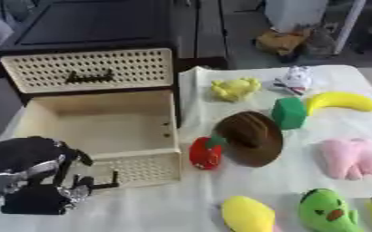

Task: Pick up objects from table and place into drawer.

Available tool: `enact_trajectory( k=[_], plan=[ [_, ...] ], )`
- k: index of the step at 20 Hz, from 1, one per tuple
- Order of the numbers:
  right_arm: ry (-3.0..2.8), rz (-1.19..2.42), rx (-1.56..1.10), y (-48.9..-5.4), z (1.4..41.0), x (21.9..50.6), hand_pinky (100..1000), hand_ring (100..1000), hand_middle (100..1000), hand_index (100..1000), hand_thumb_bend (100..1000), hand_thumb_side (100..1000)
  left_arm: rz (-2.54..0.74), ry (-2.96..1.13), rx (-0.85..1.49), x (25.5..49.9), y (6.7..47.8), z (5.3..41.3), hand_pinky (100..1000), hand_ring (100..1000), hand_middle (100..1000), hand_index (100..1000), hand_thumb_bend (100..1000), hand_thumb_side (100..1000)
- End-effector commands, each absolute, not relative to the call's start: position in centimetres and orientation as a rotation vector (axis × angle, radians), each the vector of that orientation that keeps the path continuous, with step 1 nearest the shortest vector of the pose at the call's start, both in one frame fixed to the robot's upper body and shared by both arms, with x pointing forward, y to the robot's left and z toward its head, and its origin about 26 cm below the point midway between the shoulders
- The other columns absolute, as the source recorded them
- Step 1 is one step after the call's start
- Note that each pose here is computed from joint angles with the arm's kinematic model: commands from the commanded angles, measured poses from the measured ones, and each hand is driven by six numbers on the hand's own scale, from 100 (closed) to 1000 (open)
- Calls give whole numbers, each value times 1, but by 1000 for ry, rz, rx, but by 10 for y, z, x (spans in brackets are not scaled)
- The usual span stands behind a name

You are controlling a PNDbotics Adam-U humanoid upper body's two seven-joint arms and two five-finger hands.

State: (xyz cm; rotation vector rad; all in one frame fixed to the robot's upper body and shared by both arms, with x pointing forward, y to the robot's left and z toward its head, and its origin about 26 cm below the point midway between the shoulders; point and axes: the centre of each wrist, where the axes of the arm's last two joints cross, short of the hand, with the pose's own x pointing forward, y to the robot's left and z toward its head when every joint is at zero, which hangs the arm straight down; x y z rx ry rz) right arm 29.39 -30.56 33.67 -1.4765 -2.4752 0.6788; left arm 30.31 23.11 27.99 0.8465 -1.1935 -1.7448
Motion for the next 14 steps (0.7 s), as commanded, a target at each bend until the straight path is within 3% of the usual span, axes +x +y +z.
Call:
enact_trajectory(
  k=[1,9,14],
  plan=[
    [-2490,668,-1520,-308,345,288,772,874,837,887,100,1000,-1705,-1286,879,299,240,300,188,307,449,1000,100,923],
    [-2472,654,-1525,-310,344,288,773,874,837,887,100,1000,-1574,-1599,903,297,250,328,184,283,415,987,100,933],
    [-2457,648,-1540,-312,343,287,772,874,839,887,100,1000,-1341,-1865,994,294,256,349,221,294,395,890,100,1000]
  ],
)
